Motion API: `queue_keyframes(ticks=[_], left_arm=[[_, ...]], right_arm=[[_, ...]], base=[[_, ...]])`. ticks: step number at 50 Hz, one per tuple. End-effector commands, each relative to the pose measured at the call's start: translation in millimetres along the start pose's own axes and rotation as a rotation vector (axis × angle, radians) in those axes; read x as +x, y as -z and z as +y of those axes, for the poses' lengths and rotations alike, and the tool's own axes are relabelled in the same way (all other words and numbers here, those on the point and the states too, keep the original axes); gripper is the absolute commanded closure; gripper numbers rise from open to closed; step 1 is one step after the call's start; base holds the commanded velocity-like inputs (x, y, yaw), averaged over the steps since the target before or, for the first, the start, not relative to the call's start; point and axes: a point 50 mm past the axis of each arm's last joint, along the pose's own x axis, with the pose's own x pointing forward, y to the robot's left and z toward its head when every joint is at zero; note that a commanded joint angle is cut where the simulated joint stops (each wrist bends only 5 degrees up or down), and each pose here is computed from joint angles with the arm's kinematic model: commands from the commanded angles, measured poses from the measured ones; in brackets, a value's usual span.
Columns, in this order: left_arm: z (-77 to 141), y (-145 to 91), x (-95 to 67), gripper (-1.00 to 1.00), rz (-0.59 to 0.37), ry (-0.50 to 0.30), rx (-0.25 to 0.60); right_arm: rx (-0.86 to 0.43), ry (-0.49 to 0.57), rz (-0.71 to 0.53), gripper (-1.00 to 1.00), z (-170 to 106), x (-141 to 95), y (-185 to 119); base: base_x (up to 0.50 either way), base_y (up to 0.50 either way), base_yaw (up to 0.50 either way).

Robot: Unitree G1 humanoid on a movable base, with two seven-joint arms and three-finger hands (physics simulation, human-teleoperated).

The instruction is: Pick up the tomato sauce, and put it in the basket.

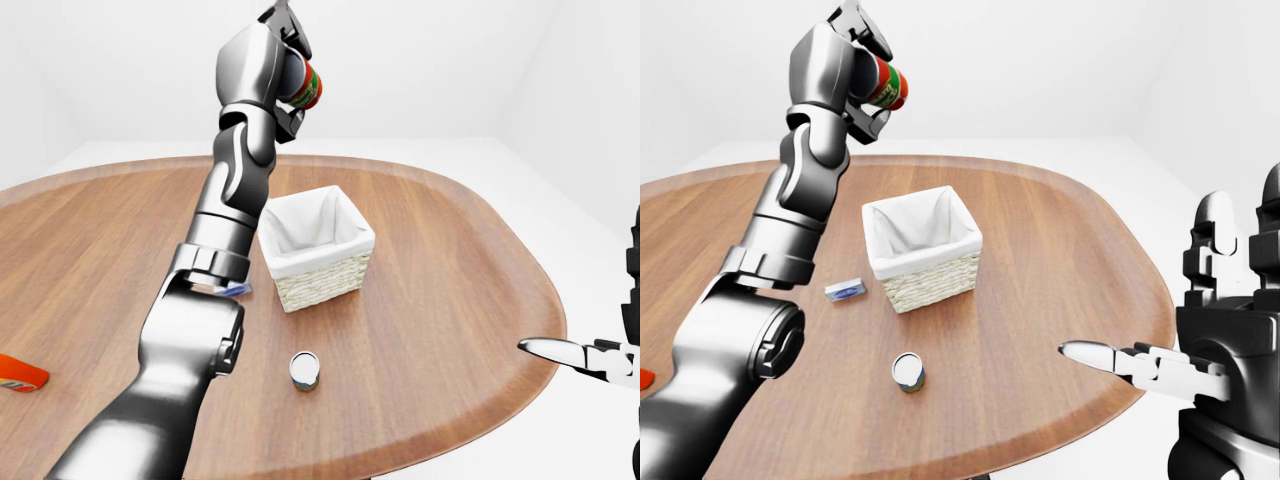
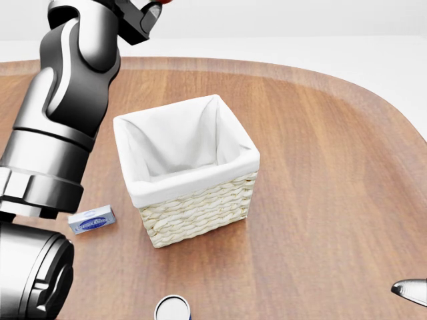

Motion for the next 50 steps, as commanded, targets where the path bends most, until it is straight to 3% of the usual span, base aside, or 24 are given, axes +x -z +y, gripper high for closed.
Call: queue_keyframes(ticks=[1, 2, 5, 6, 7, 11, 13, 14, 19, 20, 25, 36, 50], left_arm=[[-41, 44, -4.3, 1.00, 0.277, 0.207, 0.186], [-53, 50, -13.4, 1.00, 0.277, 0.289, 0.253], [-62, 53, -19.2, 1.00, 0.258, 0.406, 0.334], [-60, 47, -14.6, 1.00, 0.259, 0.409, 0.291], [-58, 37, -9.3, 1.00, 0.229, 0.390, 0.303], [-66, 32, -11.8, 1.00, 0.238, 0.467, 0.251], [-67, 34, -13.6, 1.00, 0.233, 0.472, 0.278], [-71, 38, -17.8, 1.00, 0.242, 0.512, 0.288], [-75, 45, -24.0, 1.00, 0.252, 0.523, 0.305], [-80, 46, -28.6, 1.00, 0.267, 0.544, 0.277], [-96, 55, -45.2, 1.00, 0.270, 0.632, 0.325], [-102, 59, -53.4, 1.00, 0.264, 0.682, 0.374], [-110, 65, -64.5, 1.00, 0.275, 0.693, 0.377]], right_arm=[[0.014, -0.005, -0.014, -1.00, 3, 1, 0], [0.017, -0.009, -0.018, -1.00, 4, 1, 0], [0.018, -0.011, -0.014, -1.00, 3, 1, 0], [0.019, -0.007, -0.007, -1.00, 1, 0, 0], [0.021, -0.003, -0.011, -1.00, 0, 0, -1], [0.016, -0.011, 0.007, -1.00, 1, -1, 1], [0.006, -0.013, 0.020, -1.00, 1, -1, 2], [0.010, -0.013, 0.011, -1.00, 1, 0, 1], [0.006, -0.008, 0.015, -1.00, 0, 0, 0], [0.004, -0.007, 0.017, -1.00, -1, 0, 0], [0.003, -0.005, 0.020, -1.00, -1, 0, 0], [0.003, -0.003, 0.019, -1.00, -3, 1, -1], [-0.003, -0.003, 0.023, -1.00, -3, 1, -2]], base=[[0.00, 0.00, 0.00], [0.00, 0.00, 0.00], [0.00, 0.00, 0.00], [0.00, 0.00, 0.00], [0.00, 0.00, 0.00], [0.00, 0.00, 0.00], [0.00, 0.00, 0.00], [0.00, 0.00, 0.00], [0.00, 0.00, 0.00], [0.00, 0.00, 0.00], [0.00, 0.00, 0.00], [0.00, 0.00, 0.00], [0.00, 0.00, 0.00]])
